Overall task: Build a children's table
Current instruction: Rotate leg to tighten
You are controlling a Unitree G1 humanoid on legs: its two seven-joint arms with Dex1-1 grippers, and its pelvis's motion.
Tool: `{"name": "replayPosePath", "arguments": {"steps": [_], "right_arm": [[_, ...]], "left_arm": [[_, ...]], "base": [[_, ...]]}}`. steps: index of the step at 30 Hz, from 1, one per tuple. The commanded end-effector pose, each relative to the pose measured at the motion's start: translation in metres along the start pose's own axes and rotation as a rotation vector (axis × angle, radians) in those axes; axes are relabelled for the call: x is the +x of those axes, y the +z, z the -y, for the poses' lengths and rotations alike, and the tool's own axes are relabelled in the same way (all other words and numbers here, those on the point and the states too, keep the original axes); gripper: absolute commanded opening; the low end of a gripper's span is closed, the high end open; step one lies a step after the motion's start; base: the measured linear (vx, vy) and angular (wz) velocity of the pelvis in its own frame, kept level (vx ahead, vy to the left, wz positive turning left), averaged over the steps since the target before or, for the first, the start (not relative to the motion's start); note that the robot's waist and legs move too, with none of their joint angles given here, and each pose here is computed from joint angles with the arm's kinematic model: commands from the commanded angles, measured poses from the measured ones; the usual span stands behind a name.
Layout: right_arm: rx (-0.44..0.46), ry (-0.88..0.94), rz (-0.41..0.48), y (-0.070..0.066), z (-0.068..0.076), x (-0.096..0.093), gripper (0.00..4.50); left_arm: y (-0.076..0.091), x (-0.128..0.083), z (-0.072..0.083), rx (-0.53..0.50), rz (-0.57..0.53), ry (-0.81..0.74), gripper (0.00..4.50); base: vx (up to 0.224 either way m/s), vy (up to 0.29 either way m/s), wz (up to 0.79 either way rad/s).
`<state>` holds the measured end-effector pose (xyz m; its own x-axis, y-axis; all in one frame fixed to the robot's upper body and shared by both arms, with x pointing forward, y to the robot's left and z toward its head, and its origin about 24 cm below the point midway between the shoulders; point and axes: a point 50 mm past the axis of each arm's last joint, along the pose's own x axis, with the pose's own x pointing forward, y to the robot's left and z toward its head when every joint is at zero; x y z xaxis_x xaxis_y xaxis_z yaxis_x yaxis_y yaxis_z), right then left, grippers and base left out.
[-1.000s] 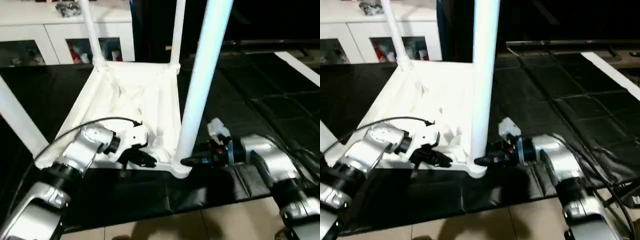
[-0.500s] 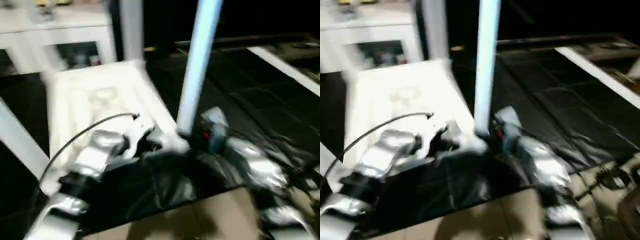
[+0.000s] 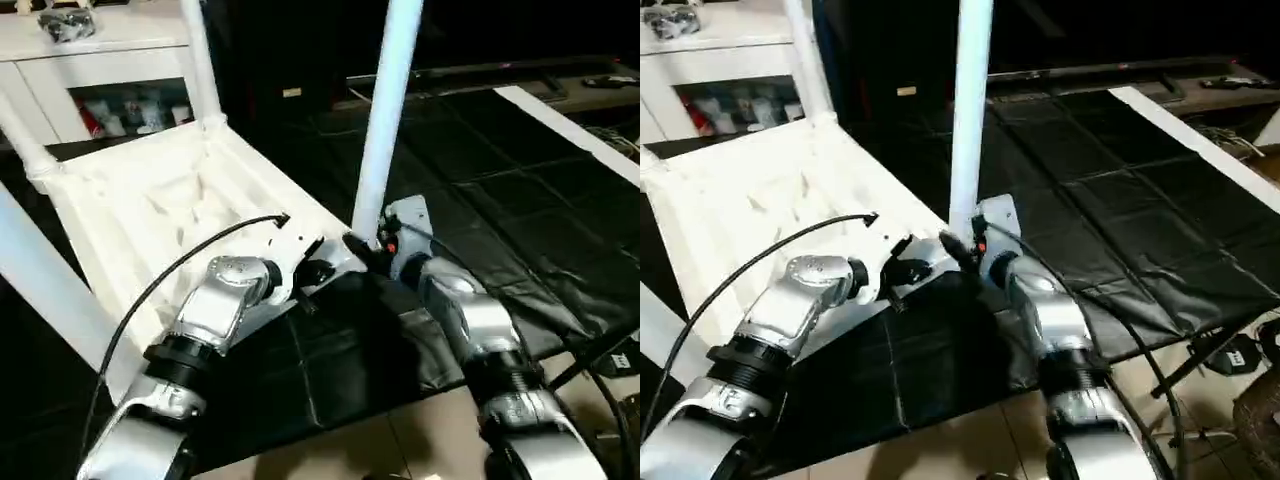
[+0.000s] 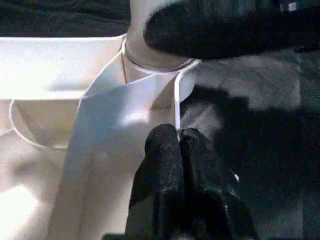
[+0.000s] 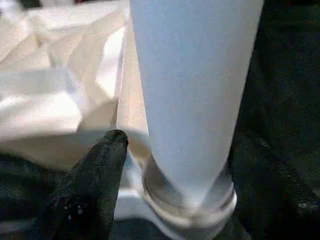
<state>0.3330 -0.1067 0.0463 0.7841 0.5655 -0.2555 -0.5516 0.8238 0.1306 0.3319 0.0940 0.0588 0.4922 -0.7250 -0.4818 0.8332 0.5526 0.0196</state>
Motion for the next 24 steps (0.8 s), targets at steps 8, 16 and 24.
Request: {"name": "replayPosePath", "arguments": {"steps": [8,16,24], "right_arm": [[-0.045,0.169,-0.025,-0.012,0.014,-0.050,4.24],[-0.052,0.169,-0.017,-0.012,0.031,-0.091,4.48],[-0.034,0.111,0.038,-0.015,0.028,-0.098,4.48]], "left_arm": [[0.011,-0.018,-0.007,0.150,0.029,-0.148,0.00],[-0.004,-0.040,-0.020,0.310,-0.060,-0.269,0.00],[-0.013,-0.054,-0.023,0.372,-0.045,-0.377,0.00]], "base": [[0.000,0.000,0.00],[0.000,0.000,0.00],[0.000,0.000,0.00]]}}
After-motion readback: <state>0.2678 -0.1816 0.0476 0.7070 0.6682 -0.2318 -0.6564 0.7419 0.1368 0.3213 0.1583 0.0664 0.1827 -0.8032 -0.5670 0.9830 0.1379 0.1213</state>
